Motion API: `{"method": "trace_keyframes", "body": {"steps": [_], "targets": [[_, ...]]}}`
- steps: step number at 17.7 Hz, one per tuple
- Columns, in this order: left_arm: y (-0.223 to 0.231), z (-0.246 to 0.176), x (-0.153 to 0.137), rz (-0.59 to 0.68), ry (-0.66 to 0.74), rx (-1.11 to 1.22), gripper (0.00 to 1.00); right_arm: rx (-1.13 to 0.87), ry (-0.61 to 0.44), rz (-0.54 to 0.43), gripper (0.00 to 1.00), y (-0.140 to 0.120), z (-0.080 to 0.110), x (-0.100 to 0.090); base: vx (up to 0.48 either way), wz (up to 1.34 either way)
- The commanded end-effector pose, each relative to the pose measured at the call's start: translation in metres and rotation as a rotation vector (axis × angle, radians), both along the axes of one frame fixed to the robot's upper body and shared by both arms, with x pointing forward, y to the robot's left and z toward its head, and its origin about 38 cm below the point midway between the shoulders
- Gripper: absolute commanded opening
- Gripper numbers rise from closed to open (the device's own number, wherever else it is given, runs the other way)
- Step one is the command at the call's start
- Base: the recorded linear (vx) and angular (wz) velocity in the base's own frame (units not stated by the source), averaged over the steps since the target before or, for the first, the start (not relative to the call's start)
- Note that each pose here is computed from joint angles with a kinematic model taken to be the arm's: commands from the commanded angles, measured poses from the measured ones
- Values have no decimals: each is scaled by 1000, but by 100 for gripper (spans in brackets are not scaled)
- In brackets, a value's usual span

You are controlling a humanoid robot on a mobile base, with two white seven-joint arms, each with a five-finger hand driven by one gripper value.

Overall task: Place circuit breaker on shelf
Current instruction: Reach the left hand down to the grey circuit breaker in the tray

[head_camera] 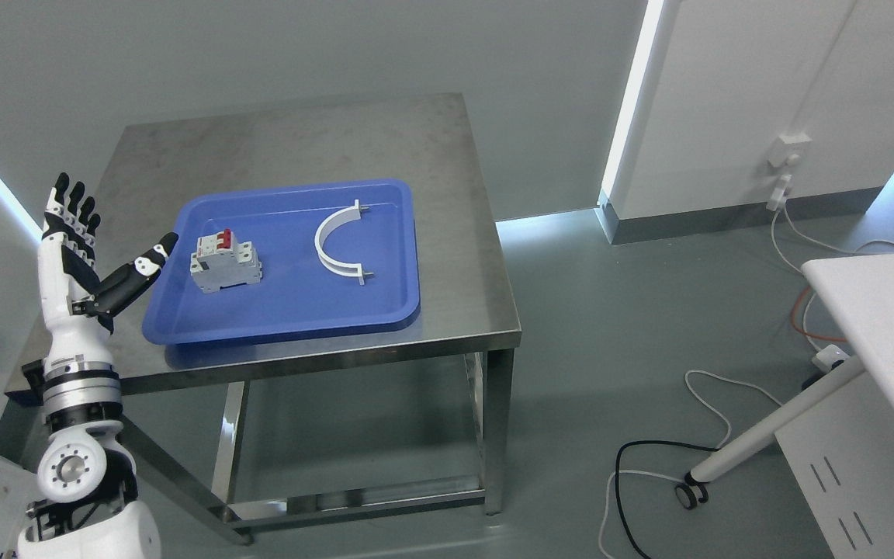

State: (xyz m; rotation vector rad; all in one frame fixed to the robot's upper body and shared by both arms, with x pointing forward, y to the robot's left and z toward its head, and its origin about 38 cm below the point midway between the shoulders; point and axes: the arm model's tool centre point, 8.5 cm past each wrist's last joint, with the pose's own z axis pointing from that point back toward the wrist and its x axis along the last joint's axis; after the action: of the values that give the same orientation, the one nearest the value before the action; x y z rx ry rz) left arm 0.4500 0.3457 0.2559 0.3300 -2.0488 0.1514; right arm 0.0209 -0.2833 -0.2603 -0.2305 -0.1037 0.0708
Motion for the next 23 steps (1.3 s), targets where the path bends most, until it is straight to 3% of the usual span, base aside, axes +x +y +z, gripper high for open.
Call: {"method": "trace_keyframes", "body": {"steps": [1, 3, 6, 10, 13, 17, 23], "targets": [[9, -6, -5, 12, 11, 17, 100, -18, 31, 18, 100, -10, 1, -3, 41, -3], [6, -6, -4, -15, 15, 31, 100, -18, 31, 18, 100, -10, 1, -3, 38, -26], [33, 14, -8, -142, 70, 285, 100, -18, 31, 18, 100, -10, 1, -3, 23, -25], [30, 18, 0, -244, 173, 487, 97, -18, 31, 18, 100, -10, 1, -3, 6, -10], [26, -4, 16, -236, 339, 689, 96, -18, 31, 18, 100, -10, 1, -3, 13, -55], [35, -32, 24, -239, 486, 772, 93, -18, 31, 18, 100, -10, 1, -3, 38, -67], [58, -10, 22, -166, 448, 750, 88, -17, 31, 17, 100, -10, 1, -3, 43, -80]]}}
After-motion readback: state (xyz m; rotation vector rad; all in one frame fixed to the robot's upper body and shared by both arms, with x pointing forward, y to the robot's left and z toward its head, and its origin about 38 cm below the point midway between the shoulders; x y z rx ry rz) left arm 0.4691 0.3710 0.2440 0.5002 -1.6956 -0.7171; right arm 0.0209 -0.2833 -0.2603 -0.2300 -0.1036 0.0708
